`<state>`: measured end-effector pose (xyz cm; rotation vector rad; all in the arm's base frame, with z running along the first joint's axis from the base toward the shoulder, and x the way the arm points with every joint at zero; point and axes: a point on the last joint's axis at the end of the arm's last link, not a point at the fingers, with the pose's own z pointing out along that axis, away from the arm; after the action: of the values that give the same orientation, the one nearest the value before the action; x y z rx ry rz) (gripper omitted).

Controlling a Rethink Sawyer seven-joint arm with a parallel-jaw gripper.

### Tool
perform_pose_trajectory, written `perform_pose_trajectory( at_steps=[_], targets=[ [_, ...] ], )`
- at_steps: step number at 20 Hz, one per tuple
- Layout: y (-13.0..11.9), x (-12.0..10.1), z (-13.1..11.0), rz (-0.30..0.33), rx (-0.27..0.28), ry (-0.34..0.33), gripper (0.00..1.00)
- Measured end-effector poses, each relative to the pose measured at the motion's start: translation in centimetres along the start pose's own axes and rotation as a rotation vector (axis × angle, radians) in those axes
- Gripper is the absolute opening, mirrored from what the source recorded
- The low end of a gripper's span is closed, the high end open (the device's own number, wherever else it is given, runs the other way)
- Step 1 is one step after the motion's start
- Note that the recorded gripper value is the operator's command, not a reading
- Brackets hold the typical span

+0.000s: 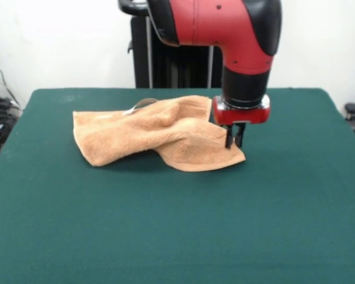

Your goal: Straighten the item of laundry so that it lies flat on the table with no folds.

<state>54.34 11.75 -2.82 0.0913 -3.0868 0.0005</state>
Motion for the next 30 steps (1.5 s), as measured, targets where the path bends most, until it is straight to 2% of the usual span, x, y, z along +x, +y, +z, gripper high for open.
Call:
perform_pose_trajectory(
  at_steps=[7,12,22,26,30],
  targets=[
    [1.0,-0.4,0.1,0.032,-0.017,0.005,0.0],
    [2.3,-0.1,1.2,0.058,-0.034,0.024,0.0],
    [3.3,-0.3,1.3,0.067,-0.042,0.025,0.0],
    [2.3,-0.5,1.2,0.075,-0.042,0.022,0.0],
    [-0.9,-0.3,0.8,0.09,-0.046,0.018,0.0]
  ],
)
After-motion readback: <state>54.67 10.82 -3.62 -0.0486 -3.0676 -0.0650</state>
